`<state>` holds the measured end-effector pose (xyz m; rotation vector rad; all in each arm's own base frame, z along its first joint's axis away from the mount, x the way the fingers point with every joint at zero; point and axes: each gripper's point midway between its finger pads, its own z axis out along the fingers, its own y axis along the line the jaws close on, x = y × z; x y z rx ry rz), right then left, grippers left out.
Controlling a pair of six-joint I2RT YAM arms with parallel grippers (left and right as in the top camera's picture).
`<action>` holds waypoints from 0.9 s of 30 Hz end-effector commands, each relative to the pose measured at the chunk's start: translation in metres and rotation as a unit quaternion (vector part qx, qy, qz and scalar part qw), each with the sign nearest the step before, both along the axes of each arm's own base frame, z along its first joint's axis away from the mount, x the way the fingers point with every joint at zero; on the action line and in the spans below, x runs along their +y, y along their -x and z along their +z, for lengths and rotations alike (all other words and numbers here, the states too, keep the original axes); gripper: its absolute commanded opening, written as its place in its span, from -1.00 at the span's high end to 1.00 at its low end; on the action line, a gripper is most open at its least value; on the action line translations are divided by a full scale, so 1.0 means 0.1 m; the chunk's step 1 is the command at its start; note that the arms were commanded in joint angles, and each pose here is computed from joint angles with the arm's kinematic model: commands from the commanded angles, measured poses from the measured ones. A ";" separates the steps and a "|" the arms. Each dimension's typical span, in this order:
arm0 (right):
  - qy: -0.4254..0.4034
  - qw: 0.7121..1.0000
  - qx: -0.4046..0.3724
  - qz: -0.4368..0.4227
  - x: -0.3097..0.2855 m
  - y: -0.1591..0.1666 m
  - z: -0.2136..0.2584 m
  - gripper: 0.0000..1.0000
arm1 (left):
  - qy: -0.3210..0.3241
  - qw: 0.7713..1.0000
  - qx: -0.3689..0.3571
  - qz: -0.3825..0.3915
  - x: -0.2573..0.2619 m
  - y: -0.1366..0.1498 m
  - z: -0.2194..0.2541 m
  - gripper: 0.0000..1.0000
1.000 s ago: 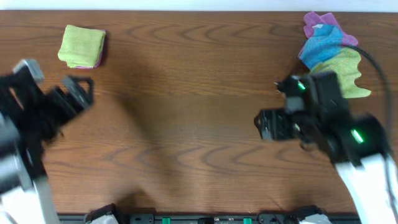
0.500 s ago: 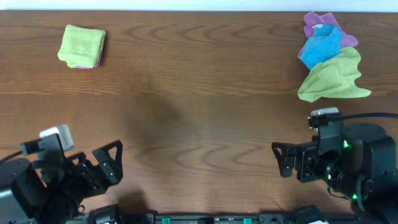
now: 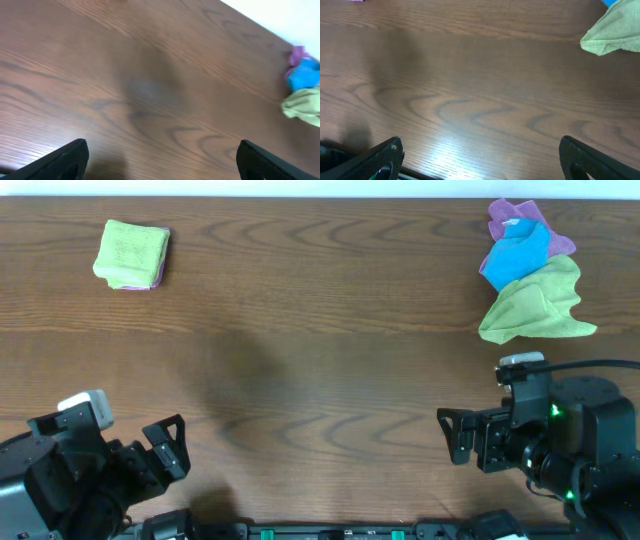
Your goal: Fold the cloth
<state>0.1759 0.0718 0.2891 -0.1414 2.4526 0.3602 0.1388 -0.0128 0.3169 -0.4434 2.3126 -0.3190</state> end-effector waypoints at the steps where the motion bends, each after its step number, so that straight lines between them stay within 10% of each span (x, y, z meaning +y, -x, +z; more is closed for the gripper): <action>1: 0.004 1.000 0.000 -0.002 -0.02 0.00 -0.01 -0.99 | -0.061 0.997 -0.037 -0.024 0.06 -0.02 0.07 -0.91; 27: 0.004 1.000 0.000 -0.002 -0.02 0.00 -0.01 -0.99 | -0.090 0.953 -0.234 -0.170 -0.37 -0.65 -1.64 -0.91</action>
